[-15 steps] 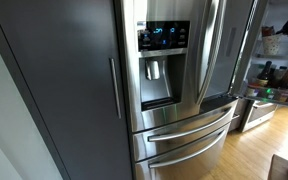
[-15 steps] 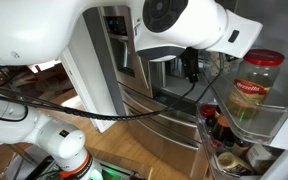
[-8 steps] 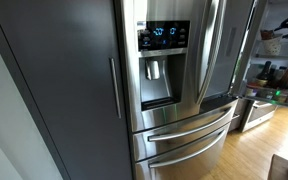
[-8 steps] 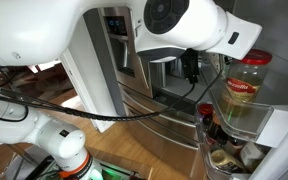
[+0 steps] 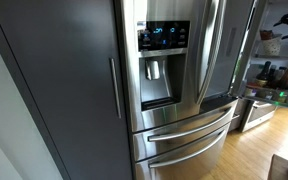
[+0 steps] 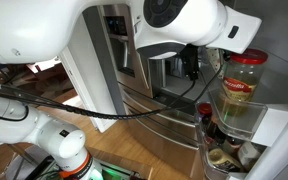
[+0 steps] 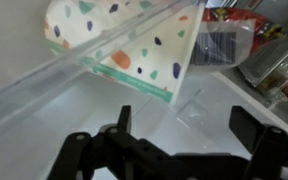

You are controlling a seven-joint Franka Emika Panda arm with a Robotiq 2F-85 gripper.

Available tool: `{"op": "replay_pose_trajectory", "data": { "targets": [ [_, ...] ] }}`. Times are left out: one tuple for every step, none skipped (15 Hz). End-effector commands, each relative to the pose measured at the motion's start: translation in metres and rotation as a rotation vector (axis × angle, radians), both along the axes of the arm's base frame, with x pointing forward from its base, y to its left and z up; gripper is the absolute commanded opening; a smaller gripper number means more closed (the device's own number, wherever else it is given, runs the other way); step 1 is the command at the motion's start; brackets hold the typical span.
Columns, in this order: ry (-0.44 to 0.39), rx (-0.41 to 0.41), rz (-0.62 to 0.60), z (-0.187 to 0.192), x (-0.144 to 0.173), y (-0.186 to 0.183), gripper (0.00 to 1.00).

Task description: Pick up the paper cup from the refrigerator and put it in the second from the bottom shelf on the right refrigerator door

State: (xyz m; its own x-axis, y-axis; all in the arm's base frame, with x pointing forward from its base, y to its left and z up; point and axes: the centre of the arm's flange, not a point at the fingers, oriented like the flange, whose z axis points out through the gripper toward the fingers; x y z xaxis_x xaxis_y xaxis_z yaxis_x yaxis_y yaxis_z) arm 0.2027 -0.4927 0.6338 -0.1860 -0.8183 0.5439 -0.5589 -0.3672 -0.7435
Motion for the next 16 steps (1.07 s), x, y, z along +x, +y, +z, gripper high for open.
{"op": "replay_pose_trajectory", "data": {
  "targets": [
    [0.059, 0.016, 0.032, 0.0013, -0.0033, -0.0046, 1.00],
    [0.086, 0.019, 0.051, 0.0010, -0.0033, -0.0044, 1.00],
    [0.110, 0.019, 0.070, 0.0001, -0.0035, -0.0040, 1.00],
    [0.135, 0.019, 0.089, -0.0002, -0.0033, -0.0037, 1.00],
    [0.157, 0.014, 0.106, -0.0008, -0.0026, -0.0037, 1.00],
    [0.175, 0.011, 0.122, -0.0014, -0.0017, -0.0034, 1.00],
    [0.191, 0.007, 0.137, -0.0014, -0.0012, -0.0032, 0.98],
    [0.201, 0.004, 0.147, -0.0008, 0.0000, -0.0030, 0.76],
    [0.213, -0.001, 0.156, 0.0001, 0.0013, -0.0028, 0.74],
    [0.220, -0.006, 0.162, 0.0013, 0.0022, -0.0028, 0.70],
    [0.227, -0.009, 0.166, 0.0022, 0.0027, -0.0032, 0.60],
    [0.236, -0.015, 0.169, 0.0030, 0.0025, -0.0039, 0.52],
    [0.246, -0.019, 0.171, 0.0034, 0.0017, -0.0048, 0.44],
    [0.255, -0.022, 0.173, 0.0040, 0.0008, -0.0057, 0.37],
    [0.265, -0.023, 0.176, 0.0047, -0.0001, -0.0068, 0.31],
    [0.273, -0.023, 0.177, 0.0056, -0.0007, -0.0074, 0.22]
  ]
}}
